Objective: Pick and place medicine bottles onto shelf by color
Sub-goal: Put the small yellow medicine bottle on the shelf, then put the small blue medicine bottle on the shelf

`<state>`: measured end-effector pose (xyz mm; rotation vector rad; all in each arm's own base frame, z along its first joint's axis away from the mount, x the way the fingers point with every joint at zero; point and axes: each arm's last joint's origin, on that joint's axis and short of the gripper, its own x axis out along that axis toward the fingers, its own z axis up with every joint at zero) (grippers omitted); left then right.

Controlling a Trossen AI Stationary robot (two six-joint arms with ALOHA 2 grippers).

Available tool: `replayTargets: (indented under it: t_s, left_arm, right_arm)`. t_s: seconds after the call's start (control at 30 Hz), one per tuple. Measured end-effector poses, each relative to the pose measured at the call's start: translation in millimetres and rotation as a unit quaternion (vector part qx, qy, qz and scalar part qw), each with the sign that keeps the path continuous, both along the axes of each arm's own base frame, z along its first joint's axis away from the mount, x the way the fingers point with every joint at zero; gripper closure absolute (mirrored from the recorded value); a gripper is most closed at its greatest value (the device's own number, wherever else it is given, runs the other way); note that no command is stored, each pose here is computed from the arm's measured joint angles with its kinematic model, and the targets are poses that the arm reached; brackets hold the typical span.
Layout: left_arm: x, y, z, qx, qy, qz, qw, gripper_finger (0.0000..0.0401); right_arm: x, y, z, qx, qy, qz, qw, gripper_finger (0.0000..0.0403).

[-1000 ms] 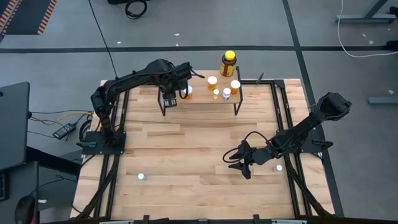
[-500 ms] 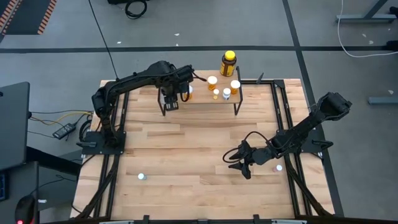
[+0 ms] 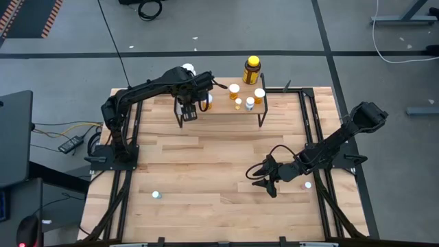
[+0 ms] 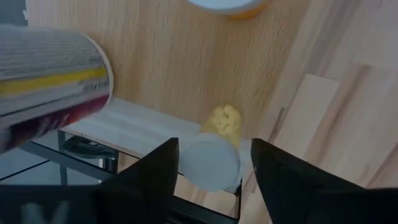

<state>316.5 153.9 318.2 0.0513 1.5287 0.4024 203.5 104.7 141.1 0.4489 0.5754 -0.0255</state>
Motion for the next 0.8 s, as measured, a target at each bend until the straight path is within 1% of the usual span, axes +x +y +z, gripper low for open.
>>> replayTargets:
  t_s: [0.17,0.4,0.5,0.63,0.8]
  left_arm:
    - [-0.5,-0.2,0.2,0.000,0.002,0.000,1.000,0.0173]
    - [-2.4,-2.1,0.1,-0.004,0.012,0.006,1.000,0.0167]
    - [-3.1,-1.6,0.8,0.013,0.018,0.013,1.000,0.0164]
    - [-3.1,-2.1,1.3,0.033,0.028,0.013,0.999,0.0149]
    - [-4.8,-5.3,4.0,0.034,0.031,0.010,0.999,0.0129]
  right_arm:
    - [0.0,0.0,0.0,0.000,0.000,0.000,1.000,0.0189]
    - [0.0,0.0,0.0,0.000,0.000,0.000,1.000,0.0189]
    - [0.0,0.0,0.0,0.000,0.000,0.000,1.000,0.0189]
    - [-0.1,0.3,0.0,0.003,0.001,0.004,1.000,0.0189]
    - [-0.1,0.5,-0.1,0.004,0.002,0.006,1.000,0.0189]
